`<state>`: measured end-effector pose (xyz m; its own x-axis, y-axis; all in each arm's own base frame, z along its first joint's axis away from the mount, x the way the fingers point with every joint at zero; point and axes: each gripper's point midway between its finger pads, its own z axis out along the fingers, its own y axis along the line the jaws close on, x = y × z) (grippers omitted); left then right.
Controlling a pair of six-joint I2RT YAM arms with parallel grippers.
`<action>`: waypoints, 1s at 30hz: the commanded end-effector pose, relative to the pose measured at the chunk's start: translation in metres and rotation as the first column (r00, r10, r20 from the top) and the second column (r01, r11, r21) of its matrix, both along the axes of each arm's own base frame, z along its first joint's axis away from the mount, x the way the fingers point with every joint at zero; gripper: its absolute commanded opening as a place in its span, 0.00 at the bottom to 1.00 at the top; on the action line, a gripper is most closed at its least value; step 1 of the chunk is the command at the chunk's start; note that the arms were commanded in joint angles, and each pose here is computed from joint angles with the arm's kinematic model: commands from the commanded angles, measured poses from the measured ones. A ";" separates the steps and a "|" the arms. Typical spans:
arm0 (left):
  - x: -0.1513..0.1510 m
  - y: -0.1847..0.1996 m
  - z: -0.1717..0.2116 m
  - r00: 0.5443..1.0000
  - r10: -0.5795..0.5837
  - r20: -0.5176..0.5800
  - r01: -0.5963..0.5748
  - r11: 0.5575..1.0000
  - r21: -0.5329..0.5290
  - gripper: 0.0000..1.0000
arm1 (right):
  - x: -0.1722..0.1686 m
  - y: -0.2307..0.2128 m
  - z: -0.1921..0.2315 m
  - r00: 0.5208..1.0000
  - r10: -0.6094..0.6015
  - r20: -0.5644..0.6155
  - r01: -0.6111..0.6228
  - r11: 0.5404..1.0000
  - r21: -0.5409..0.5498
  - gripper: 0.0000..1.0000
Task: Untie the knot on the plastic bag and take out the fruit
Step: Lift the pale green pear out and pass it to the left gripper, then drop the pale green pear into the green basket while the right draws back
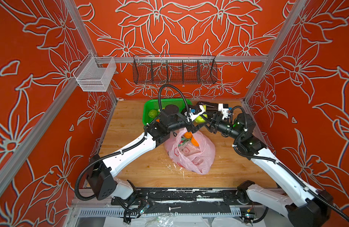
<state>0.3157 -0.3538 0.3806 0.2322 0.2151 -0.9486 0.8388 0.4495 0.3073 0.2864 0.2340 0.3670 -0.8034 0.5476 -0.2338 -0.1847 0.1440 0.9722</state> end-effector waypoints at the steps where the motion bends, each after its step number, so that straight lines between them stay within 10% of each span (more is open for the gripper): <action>1: -0.002 0.005 0.024 0.999 0.018 0.050 -0.015 0.998 -0.056 0.71 | -0.003 0.006 0.008 0.999 0.036 0.008 -0.036 0.998 0.044 0.60; 9: 0.008 -0.001 0.014 1.000 0.030 -0.003 -0.030 0.999 -0.026 0.43 | -0.006 0.001 0.009 1.000 0.019 0.014 -0.020 0.999 0.044 0.65; 17: 0.031 0.026 0.035 0.984 0.163 -0.070 -0.171 0.978 -0.123 0.42 | -0.009 -0.022 0.006 0.993 -0.101 0.064 0.103 0.995 -0.014 0.94; 30: 0.094 0.130 0.046 0.829 0.499 -0.252 -0.545 0.822 -0.164 0.42 | -0.015 -0.040 -0.012 0.981 -0.182 0.069 0.187 0.980 -0.067 0.97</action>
<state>0.4070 -0.2484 0.4179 -0.0160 0.0589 -0.9981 0.5614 0.8266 0.0397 0.2708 0.1983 0.3610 -0.6871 0.6537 -0.3172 -0.2223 0.2265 0.9483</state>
